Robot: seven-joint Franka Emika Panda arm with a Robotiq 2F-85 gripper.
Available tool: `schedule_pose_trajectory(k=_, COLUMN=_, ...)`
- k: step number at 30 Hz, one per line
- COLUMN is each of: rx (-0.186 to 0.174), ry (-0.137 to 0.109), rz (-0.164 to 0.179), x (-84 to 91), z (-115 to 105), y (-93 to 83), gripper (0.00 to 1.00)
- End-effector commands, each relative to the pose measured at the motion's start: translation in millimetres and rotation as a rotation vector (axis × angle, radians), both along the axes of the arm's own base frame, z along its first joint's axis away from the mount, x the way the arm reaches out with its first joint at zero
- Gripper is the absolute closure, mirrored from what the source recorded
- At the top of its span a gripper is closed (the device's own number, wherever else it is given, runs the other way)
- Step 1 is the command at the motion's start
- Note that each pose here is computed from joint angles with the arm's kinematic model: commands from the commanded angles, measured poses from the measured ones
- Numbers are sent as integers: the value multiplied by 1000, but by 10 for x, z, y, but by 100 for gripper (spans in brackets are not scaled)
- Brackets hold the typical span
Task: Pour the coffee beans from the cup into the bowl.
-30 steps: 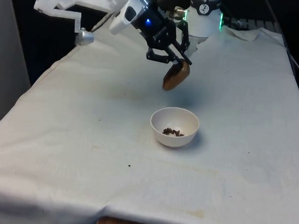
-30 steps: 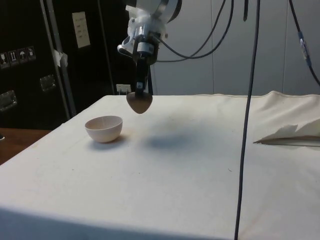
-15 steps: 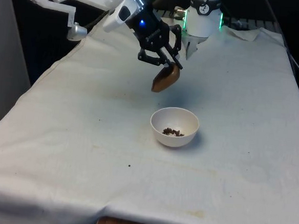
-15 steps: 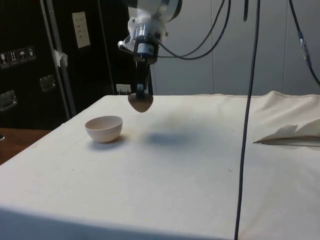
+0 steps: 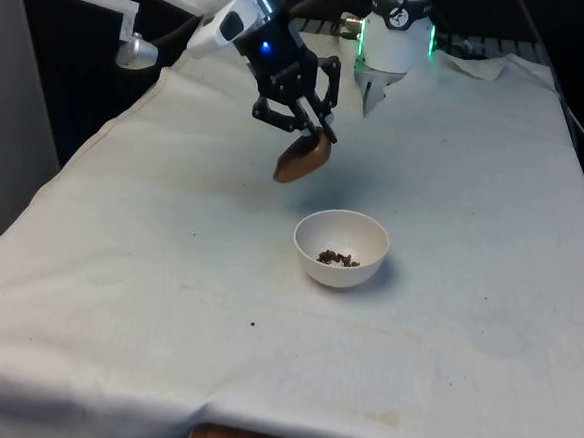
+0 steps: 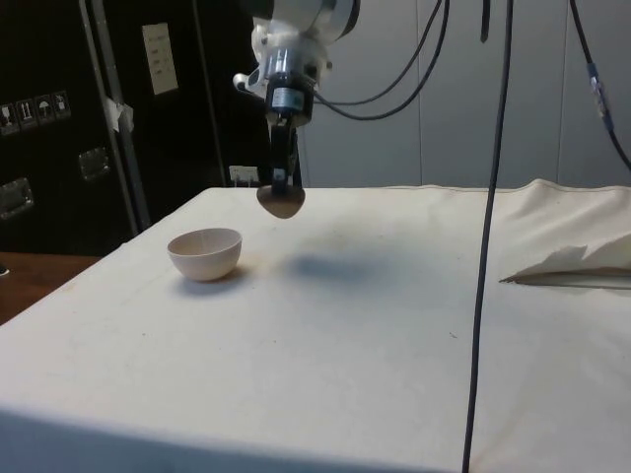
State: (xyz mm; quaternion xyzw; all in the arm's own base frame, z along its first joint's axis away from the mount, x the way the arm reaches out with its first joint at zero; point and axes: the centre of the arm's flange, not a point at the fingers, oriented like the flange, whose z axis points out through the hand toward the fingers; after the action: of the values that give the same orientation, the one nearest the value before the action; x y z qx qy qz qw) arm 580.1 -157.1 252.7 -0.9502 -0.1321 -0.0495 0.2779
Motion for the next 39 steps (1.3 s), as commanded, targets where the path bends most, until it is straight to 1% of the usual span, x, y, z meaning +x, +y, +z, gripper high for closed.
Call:
schedule_pose_trajectory(k=1, rx=-23, ry=3, rz=-10, x=-1, z=-6, y=-18, gripper=99)
schedule_pose_trajectory(k=4, rx=-38, ry=3, rz=-15, x=6, z=-8, y=-31, gripper=99)
schedule_pose_trajectory(k=5, rx=-22, ry=-1, rz=-10, x=6, z=-5, y=-27, gripper=99)
schedule_pose_trajectory(k=6, rx=-45, ry=4, rz=-19, x=4, z=-9, y=-44, gripper=99)
schedule_pose_trajectory(k=8, rx=-63, ry=6, rz=-25, x=8, z=-13, y=-65, gripper=99)
schedule_pose_trajectory(k=11, rx=-81, ry=6, rz=-31, x=11, z=-13, y=-86, gripper=99)
schedule_pose_trajectory(k=12, rx=-66, ry=4, rz=-27, x=9, z=-8, y=-84, gripper=99)
schedule_pose_trajectory(k=13, rx=-87, ry=6, rz=-35, x=14, z=-10, y=-94, gripper=99)
schedule_pose_trajectory(k=14, rx=-98, ry=6, rz=-40, x=15, z=-16, y=-106, gripper=99)
schedule_pose_trajectory(k=19, rx=-127, ry=9, rz=-51, x=16, z=-25, y=-140, gripper=99)
schedule_pose_trajectory(k=20, rx=-140, ry=10, rz=-56, x=19, z=-30, y=-148, gripper=99)
schedule_pose_trajectory(k=21, rx=-114, ry=6, rz=-46, x=14, z=-16, y=-140, gripper=99)
schedule_pose_trajectory(k=22, rx=-140, ry=10, rz=-56, x=19, z=-30, y=-148, gripper=99)
schedule_pose_trajectory(k=26, rx=-167, ry=13, rz=-66, x=21, z=-52, y=-162, gripper=99)
schedule_pose_trajectory(k=30, rx=-194, ry=22, rz=-65, x=15, z=-86, y=-151, gripper=99)
schedule_pose_trajectory(k=31, rx=-172, ry=22, rz=-59, x=20, z=-79, y=-154, gripper=99)
schedule_pose_trajectory(k=32, rx=-199, ry=23, rz=-64, x=14, z=-94, y=-145, gripper=99)
schedule_pose_trajectory(k=37, rx=-227, ry=28, rz=-62, x=1, z=-128, y=-125, gripper=99)
schedule_pose_trajectory(k=38, rx=-207, ry=30, rz=-57, x=6, z=-127, y=-132, gripper=99)
schedule_pose_trajectory(k=39, rx=-237, ry=32, rz=-63, x=-8, z=-145, y=-125, gripper=99)
